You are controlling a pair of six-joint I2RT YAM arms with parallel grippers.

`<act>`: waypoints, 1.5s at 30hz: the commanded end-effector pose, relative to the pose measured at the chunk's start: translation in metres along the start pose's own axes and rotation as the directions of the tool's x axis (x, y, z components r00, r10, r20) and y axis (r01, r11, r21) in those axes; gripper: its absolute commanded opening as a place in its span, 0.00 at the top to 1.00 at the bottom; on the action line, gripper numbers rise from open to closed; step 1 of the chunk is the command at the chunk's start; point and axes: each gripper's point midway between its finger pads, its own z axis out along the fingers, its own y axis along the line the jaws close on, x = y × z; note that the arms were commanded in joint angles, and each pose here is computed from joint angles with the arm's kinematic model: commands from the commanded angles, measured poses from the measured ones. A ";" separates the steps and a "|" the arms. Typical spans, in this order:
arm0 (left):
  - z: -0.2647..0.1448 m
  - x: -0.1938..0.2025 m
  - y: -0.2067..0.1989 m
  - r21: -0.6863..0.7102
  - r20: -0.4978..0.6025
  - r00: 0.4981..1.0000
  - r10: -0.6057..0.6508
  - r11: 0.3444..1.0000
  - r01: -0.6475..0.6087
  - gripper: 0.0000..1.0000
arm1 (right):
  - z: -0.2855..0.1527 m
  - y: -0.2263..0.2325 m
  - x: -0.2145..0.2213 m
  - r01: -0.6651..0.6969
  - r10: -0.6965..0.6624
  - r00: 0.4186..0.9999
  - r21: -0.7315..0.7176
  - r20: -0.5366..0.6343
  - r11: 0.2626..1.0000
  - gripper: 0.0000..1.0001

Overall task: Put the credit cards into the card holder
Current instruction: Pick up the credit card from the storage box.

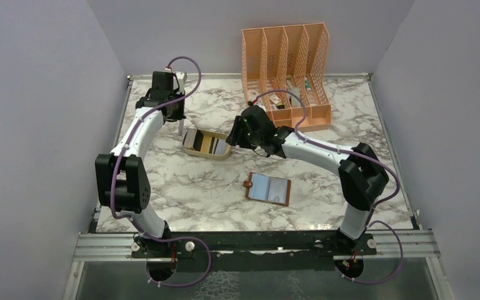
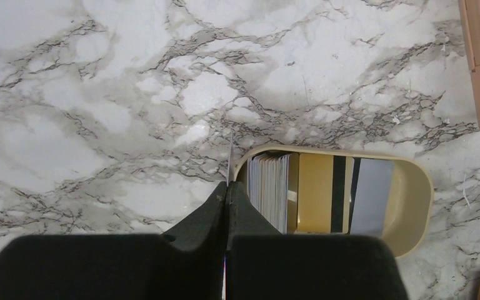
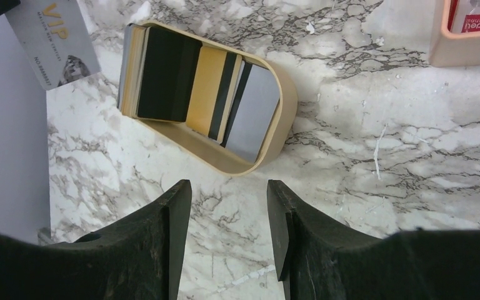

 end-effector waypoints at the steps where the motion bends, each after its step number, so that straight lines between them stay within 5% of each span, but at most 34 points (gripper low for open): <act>1: -0.039 -0.021 -0.008 0.040 0.068 0.997 -0.030 0.999 0.027 1.00 | -0.028 0.012 -0.011 0.081 -0.080 0.996 -0.073 0.026 0.994 0.52; 7: -0.068 -0.022 -0.068 0.367 0.077 0.993 -0.088 0.929 0.054 1.00 | -0.060 0.022 -0.005 0.165 -0.165 0.986 -0.178 0.019 0.970 0.52; 13: -0.096 0.003 -0.132 0.707 -0.001 0.992 -0.127 0.702 0.090 1.00 | -0.102 0.038 0.013 0.221 -0.222 0.974 -0.394 0.043 0.892 0.53; 25: -0.143 0.044 -0.189 0.909 -0.095 0.986 -0.135 0.393 0.141 1.00 | -0.147 0.037 0.012 0.096 -0.082 0.995 -0.541 0.050 0.836 0.63; 29: -0.153 0.054 -0.201 0.922 -0.122 0.982 -0.141 0.351 0.165 1.00 | -0.148 0.035 0.009 0.073 -0.049 0.997 -0.539 0.057 0.839 0.52; 35: -0.168 0.068 -0.226 0.950 -0.135 0.980 -0.146 0.263 0.170 1.00 | -0.140 0.031 0.016 0.028 -0.020 1.000 -0.533 0.022 0.845 0.51; 42: -0.164 0.080 -0.234 0.944 -0.160 0.977 -0.139 0.267 0.193 1.00 | -0.144 0.026 0.025 0.006 0.000 1.000 -0.550 0.011 0.835 0.69; 45: -0.166 0.078 -0.234 0.943 -0.159 0.976 -0.147 0.270 0.194 1.00 | -0.143 0.019 0.027 0.000 0.004 1.000 -0.518 0.007 0.855 0.57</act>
